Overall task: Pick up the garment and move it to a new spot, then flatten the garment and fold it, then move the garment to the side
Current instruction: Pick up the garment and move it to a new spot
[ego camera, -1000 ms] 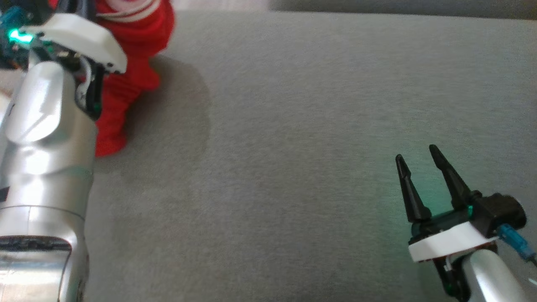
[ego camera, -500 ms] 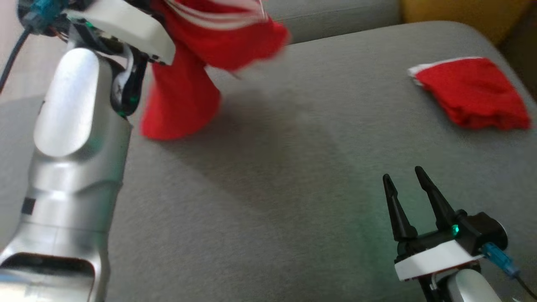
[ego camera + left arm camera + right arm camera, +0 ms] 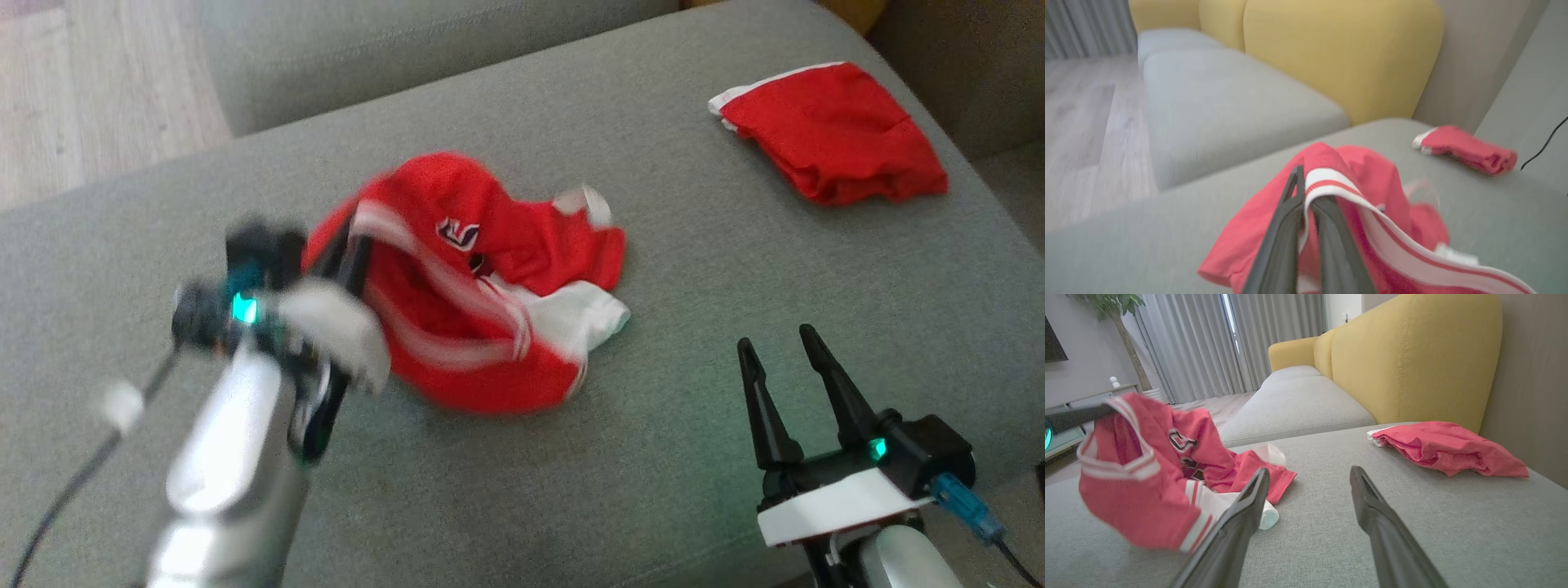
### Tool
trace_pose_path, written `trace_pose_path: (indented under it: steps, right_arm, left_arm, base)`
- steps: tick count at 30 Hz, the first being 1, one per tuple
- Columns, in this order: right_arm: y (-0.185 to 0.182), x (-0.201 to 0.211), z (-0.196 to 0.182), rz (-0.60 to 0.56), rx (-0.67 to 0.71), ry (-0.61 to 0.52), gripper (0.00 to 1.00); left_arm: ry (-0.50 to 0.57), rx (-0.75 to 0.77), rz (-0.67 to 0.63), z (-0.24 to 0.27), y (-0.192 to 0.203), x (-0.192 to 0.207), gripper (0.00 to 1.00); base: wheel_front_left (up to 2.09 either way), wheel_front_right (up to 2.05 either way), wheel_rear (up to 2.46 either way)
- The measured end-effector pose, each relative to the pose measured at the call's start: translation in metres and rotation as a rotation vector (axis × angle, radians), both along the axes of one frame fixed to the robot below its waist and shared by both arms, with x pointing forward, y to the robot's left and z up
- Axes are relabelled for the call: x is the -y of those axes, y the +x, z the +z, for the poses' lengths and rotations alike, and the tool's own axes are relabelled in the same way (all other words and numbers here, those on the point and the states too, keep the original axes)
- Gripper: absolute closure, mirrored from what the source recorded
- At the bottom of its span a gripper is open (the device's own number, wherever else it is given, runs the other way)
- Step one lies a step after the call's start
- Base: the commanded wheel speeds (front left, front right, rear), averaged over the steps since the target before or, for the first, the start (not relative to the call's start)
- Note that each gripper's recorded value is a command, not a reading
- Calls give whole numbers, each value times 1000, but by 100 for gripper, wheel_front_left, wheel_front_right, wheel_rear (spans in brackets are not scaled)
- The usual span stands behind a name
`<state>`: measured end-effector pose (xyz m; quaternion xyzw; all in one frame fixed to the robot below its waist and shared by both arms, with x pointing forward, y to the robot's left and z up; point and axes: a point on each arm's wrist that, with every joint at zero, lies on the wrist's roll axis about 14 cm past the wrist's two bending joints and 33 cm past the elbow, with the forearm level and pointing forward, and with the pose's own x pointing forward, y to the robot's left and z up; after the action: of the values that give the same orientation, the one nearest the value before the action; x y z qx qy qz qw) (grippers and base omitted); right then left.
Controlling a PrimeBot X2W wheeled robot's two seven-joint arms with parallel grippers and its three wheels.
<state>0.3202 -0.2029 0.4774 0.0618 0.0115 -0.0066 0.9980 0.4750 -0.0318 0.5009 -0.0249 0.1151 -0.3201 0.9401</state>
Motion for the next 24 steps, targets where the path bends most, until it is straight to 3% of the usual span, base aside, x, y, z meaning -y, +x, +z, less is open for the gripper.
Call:
trace_pose_path:
  steps: [3, 6, 7, 8, 14, 24]
  right_arm:
    - [4, -2, -6, 9, -22, 1, 0]
    - [10, -5, -10, 22, -32, 2, 0]
    - [12, -6, -11, 26, -34, 2, 0]
    - [14, -8, -12, 33, -37, 3, 0]
    - [23, -25, -11, 93, -29, 10, 0]
    - [9, -51, -6, 169, -4, 24, 0]
  left_arm:
    - [36, -75, 53, -50, -15, -24, 100]
    - [52, -58, 92, -65, -20, -38, 100]
    - [37, -50, 109, -65, -20, -40, 65]
    - [23, -39, 128, -64, -20, -43, 0]
    - [-32, 68, 254, -47, -30, -69, 0]
    - [-87, 197, 483, -10, -99, -130, 0]
  base:
    - [0, 0, 0]
    - [0, 0, 0]
    - [0, 0, 0]
    - [0, 0, 0]
    - [0, 0, 0]
    - [0, 0, 0]
